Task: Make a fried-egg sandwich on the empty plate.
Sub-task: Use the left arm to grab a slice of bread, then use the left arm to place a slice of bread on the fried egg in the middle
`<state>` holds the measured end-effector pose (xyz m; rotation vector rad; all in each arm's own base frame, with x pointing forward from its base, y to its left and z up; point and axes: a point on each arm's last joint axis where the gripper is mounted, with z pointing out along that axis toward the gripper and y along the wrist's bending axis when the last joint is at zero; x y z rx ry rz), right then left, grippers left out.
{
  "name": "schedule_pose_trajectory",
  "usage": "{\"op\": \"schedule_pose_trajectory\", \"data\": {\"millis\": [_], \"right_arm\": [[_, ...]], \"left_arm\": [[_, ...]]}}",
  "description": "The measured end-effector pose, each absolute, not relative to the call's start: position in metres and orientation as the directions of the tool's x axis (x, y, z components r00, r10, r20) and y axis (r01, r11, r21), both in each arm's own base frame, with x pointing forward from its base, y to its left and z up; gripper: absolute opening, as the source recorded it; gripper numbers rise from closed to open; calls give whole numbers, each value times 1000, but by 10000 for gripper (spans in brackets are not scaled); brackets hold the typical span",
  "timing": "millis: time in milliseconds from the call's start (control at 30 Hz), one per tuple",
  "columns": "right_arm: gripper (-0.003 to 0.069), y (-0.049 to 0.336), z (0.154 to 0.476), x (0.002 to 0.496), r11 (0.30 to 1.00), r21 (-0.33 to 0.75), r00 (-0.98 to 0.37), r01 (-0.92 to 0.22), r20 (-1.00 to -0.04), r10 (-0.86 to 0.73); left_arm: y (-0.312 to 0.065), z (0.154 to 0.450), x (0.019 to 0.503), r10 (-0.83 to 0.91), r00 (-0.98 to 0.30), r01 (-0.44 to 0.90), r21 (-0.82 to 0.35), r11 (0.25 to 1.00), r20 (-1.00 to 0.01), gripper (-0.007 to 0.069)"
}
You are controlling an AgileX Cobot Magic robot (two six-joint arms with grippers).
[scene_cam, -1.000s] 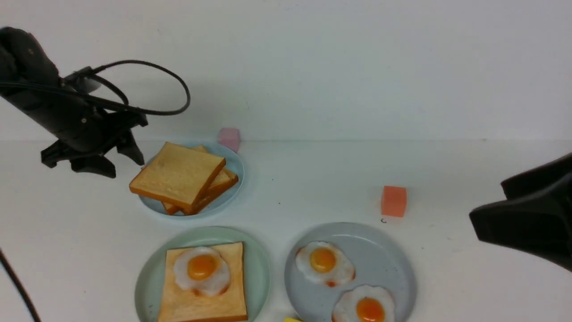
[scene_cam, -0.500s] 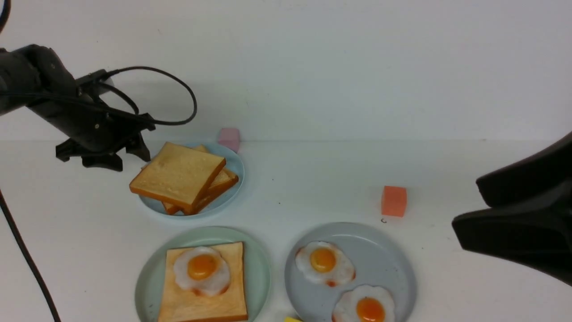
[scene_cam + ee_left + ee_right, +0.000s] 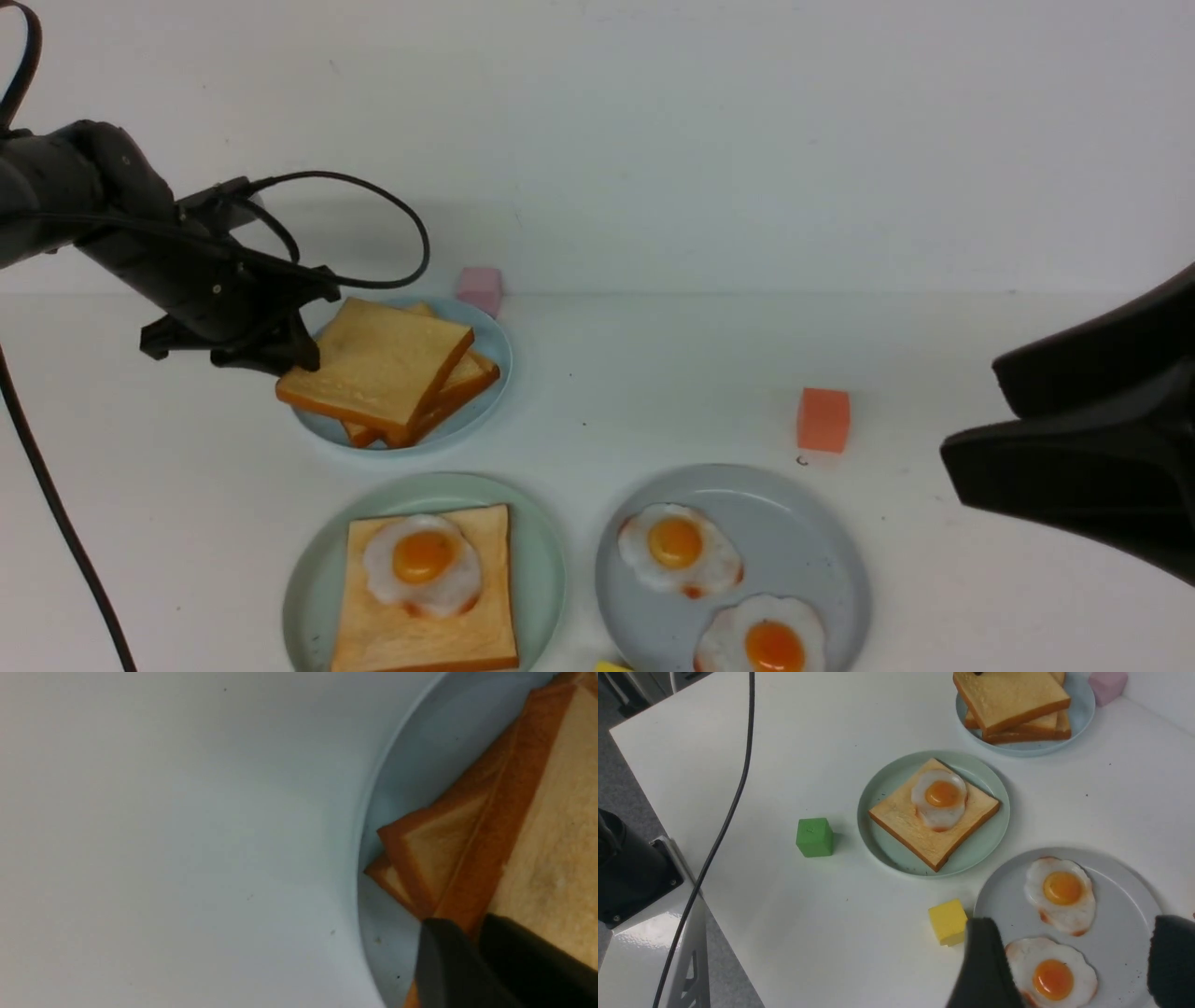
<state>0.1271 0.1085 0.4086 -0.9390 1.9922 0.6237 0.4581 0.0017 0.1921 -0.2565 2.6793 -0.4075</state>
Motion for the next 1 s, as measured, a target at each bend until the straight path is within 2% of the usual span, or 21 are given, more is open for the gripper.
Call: {"op": "schedule_pose_trajectory", "data": {"millis": [33, 100, 200, 300, 333, 367, 467, 667, 800, 1000], "right_arm": [[468, 109, 409, 127, 598, 84, -379, -797, -841, -387], [465, 109, 409, 127, 598, 84, -379, -797, -841, -387], [465, 109, 409, 127, 598, 84, -379, -797, -841, -387], [465, 109, 409, 128, 602, 82, -374, -795, -846, -380], [465, 109, 409, 128, 602, 81, -374, -795, -846, -380], [465, 109, 410, 128, 604, 80, -371, -793, -849, -376], [465, 109, 410, 129, 608, 77, -367, -791, -854, -369], [465, 108, 411, 131, 619, 61, -353, -783, -863, -362], [465, 108, 413, 132, 626, 55, -343, -778, -872, -349], [465, 108, 413, 133, 628, 55, -341, -777, -874, -346]], "left_arm": [[2, 193, 458, -234, -897, -112, -318, 941, -375, 22], [2, 199, 456, -221, -898, -100, -314, 944, -380, -6], [2, 214, 452, -199, -890, -74, -301, 951, -410, -7], [0, 253, 437, -199, -863, -50, -313, 948, -465, -7], [-1, 254, 435, -203, -864, -52, -319, 946, -461, -7], [-3, 266, 424, -218, -856, -51, -343, 938, -468, -7], [-15, 273, 390, -241, -861, -42, -410, 911, -448, -7], [-39, 270, 304, -259, -846, -4, -480, 877, -466, -7], [-44, 256, 244, -328, -811, -38, -517, 855, -484, -7], [-40, 226, 213, -415, -779, -130, -525, 841, -471, -7]]}}
